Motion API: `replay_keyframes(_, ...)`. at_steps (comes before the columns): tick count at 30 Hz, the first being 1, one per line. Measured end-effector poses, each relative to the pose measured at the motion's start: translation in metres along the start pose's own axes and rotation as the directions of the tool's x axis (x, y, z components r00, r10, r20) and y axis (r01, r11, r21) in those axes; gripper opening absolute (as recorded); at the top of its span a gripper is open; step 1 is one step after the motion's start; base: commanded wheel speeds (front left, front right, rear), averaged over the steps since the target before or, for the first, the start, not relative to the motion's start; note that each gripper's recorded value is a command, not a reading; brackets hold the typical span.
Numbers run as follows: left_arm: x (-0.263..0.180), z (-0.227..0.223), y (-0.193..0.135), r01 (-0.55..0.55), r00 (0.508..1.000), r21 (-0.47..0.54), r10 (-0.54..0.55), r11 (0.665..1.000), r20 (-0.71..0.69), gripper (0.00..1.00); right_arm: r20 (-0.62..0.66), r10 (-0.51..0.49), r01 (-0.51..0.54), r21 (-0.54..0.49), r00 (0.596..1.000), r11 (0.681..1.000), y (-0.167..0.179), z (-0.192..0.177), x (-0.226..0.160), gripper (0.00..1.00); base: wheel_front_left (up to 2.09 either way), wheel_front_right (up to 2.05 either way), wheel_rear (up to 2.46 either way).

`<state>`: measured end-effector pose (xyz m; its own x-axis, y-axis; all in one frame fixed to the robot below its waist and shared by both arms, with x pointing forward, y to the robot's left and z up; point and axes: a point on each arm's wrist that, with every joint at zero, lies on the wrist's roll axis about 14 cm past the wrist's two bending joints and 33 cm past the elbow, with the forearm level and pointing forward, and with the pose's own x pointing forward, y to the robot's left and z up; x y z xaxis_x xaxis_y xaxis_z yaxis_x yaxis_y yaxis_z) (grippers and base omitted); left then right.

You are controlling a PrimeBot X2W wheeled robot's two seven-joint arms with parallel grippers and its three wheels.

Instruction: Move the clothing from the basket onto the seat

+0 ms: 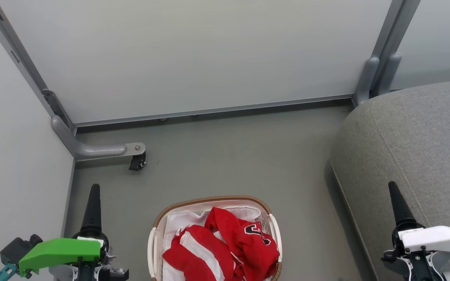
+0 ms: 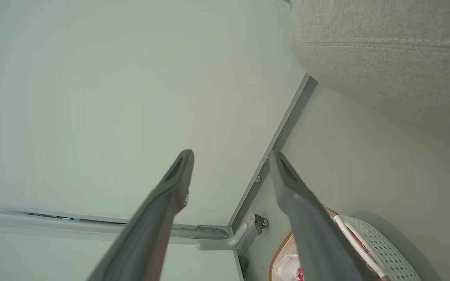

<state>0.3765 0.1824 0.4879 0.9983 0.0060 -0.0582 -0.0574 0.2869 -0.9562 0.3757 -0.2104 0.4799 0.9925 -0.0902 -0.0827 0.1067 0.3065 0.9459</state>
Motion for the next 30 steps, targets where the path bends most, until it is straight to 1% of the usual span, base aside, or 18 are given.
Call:
replay_keyframes(3, 0.000, 0.000, -0.004, 0.012, 1.000, 0.065, -0.013, 0.998, 0.002, 1.00, 0.006, 0.013, -0.012, -0.057, 1.000, 0.998, 0.004, 0.001, 0.001, 1.00, 0.00, 0.00, 0.00)
replay_keyframes(8, 0.002, -0.001, -0.013, 0.038, 0.999, 0.195, -0.039, 0.980, 0.000, 1.00, 0.009, 0.043, -0.041, -0.176, 0.999, 0.984, 0.013, 0.003, 0.002, 1.00, 0.00, 0.00, 0.00)
replay_keyframes(15, 0.002, -0.007, -0.019, 0.053, 0.999, 0.337, -0.051, 0.940, -0.012, 1.00, 0.000, 0.076, -0.072, -0.327, 0.997, 0.942, 0.022, -0.001, 0.003, 1.00, 0.00, 0.00, 0.00)
replay_keyframes(16, 0.002, -0.009, -0.019, 0.056, 0.998, 0.358, -0.053, 0.932, -0.019, 1.00, -0.002, 0.080, -0.076, -0.348, 0.997, 0.934, 0.023, -0.001, 0.003, 1.00, 0.00, 0.00, 0.00)
replay_keyframes(18, 0.002, -0.011, -0.020, 0.061, 0.998, 0.399, -0.057, 0.915, -0.022, 1.00, -0.013, 0.097, -0.094, -0.409, 0.995, 0.908, 0.028, -0.004, 0.004, 1.00, 0.00, 0.00, 0.00)
replay_keyframes(22, 0.001, -0.012, -0.020, 0.060, 0.998, 0.457, -0.056, 0.887, -0.022, 1.00, -0.025, 0.113, -0.111, -0.478, 0.993, 0.871, 0.032, -0.008, 0.004, 1.00, 0.00, 0.00, 0.00)
replay_keyframes(24, 0.001, -0.014, -0.020, 0.065, 0.998, 0.495, -0.060, 0.867, -0.026, 1.00, -0.037, 0.123, -0.124, -0.524, 0.992, 0.842, 0.035, -0.012, 0.004, 1.00, 0.00, 0.00, 0.00)
replay_keyframes(30, -0.002, -0.016, -0.017, 0.066, 0.998, 0.567, -0.058, 0.821, -0.031, 1.00, -0.056, 0.127, -0.135, -0.601, 0.990, 0.788, 0.034, -0.018, 0.002, 1.00, 0.00, 0.00, 0.00)
